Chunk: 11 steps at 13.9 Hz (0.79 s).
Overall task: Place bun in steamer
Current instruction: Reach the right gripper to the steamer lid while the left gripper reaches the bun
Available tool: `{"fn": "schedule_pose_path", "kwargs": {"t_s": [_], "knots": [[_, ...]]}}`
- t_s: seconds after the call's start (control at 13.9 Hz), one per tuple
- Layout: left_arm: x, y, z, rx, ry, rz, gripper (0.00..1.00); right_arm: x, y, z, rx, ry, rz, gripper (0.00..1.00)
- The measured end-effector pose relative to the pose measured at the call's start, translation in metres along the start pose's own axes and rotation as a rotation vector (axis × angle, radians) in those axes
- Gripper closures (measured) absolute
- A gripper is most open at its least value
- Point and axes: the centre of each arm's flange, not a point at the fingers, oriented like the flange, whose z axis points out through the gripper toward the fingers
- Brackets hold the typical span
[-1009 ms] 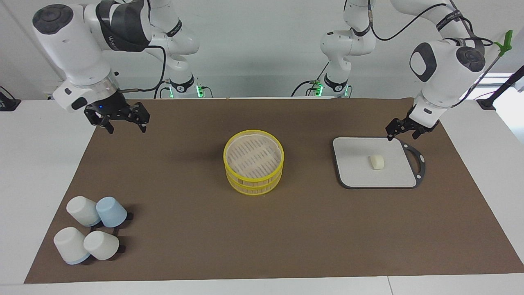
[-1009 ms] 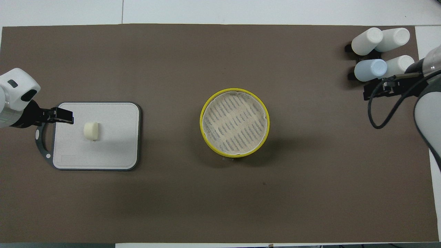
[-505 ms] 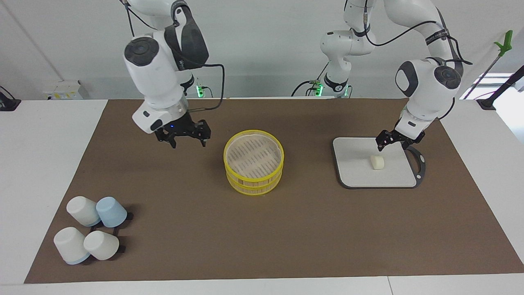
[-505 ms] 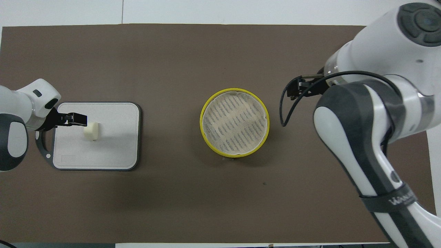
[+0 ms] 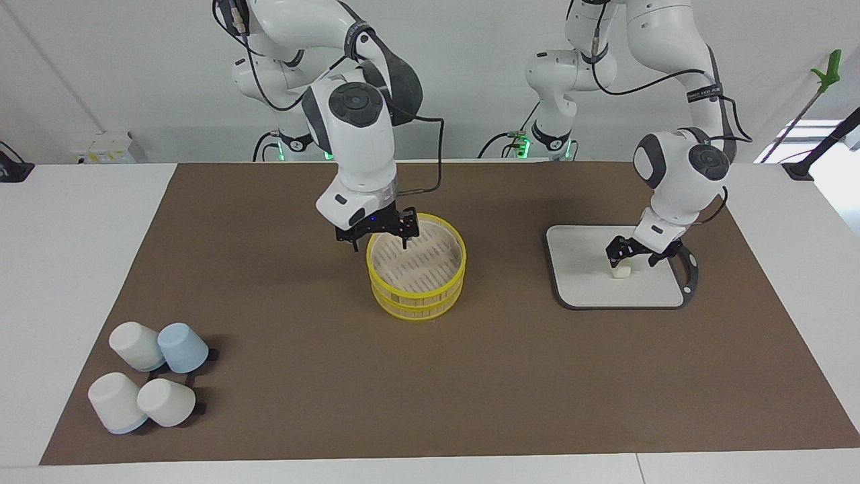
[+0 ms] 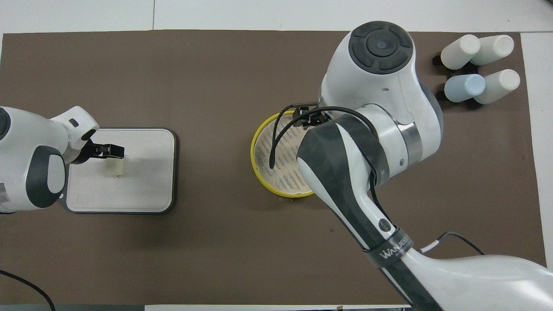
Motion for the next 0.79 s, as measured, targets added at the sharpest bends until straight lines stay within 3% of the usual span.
{"fn": "schedule_pose_path", "kwargs": {"t_s": [0.36,0.5,0.79], "knots": [[-0.002,0.006,0.022,0.000,-0.029,0.022,0.02,-0.010,-0.091,0.033,-0.014,0.003,0.062,0.00],[-0.005,0.009,0.028,-0.001,-0.041,0.026,0.07,-0.018,-0.113,0.039,-0.014,0.005,0.079,0.00],[-0.010,0.009,0.034,-0.002,-0.056,0.026,0.56,-0.034,-0.139,0.045,-0.017,0.002,0.073,0.00]]}}
